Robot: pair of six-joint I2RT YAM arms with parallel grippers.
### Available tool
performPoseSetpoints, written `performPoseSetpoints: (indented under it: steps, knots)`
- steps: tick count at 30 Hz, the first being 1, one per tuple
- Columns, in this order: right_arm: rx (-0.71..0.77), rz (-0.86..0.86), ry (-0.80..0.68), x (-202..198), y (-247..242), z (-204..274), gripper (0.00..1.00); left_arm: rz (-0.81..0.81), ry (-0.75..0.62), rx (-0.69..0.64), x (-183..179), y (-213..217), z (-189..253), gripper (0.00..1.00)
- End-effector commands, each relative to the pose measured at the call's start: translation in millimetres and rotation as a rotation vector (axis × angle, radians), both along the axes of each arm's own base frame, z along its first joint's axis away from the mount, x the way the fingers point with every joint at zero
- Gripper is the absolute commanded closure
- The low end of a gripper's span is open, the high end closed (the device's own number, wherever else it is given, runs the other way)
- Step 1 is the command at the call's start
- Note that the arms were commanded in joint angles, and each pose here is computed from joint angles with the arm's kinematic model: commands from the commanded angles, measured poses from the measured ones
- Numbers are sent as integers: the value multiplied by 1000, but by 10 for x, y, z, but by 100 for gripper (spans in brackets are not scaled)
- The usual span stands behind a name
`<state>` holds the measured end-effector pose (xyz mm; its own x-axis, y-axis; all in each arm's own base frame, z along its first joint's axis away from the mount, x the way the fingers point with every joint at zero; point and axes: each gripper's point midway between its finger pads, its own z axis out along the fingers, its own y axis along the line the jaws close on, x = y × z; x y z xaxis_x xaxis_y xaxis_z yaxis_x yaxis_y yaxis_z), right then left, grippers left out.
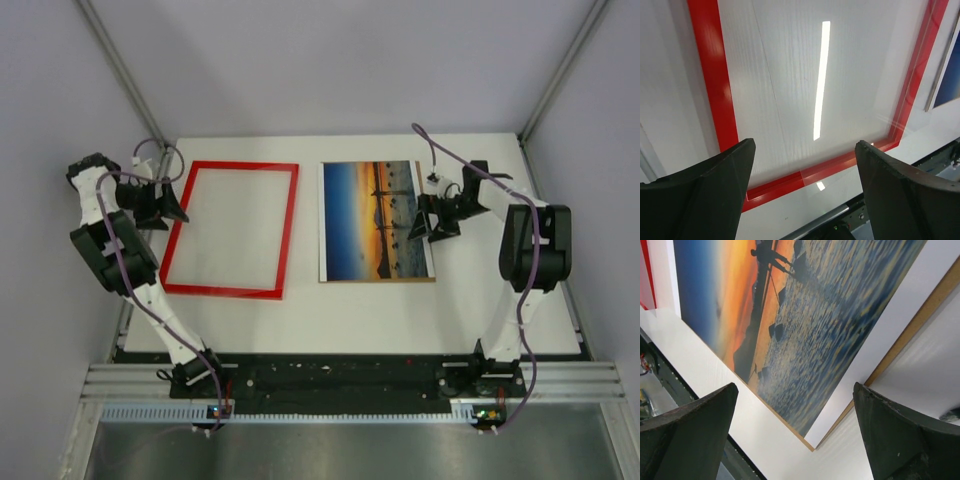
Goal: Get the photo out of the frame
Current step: Place the photo frame item at the center of the board.
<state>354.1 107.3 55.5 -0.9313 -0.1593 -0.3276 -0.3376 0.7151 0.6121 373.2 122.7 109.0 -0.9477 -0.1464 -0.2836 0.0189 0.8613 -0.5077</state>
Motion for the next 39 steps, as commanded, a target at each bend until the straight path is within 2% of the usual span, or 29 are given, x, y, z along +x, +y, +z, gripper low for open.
performPoseSetpoints:
  steps: [1,9,17,28,34,39]
  knots:
    - [-62,3,-140,165,-68,290,1,31,-196,26,250,-29,662,11]
    - [-61,-20,-140,195,-59,223,1,-72,-163,-20,300,-629,430,10]
    - [4,-40,-96,300,29,65,1,-270,-130,-82,336,-1621,326,9]
    - [-23,-58,-61,352,-9,-129,1,-505,-258,-58,556,-2828,744,9]
    - [-29,-69,-80,387,-36,-61,1,-579,-271,-52,639,-3475,619,9]
    - [-21,-89,-50,340,-57,-100,1,-579,-279,-53,746,-3875,407,8]
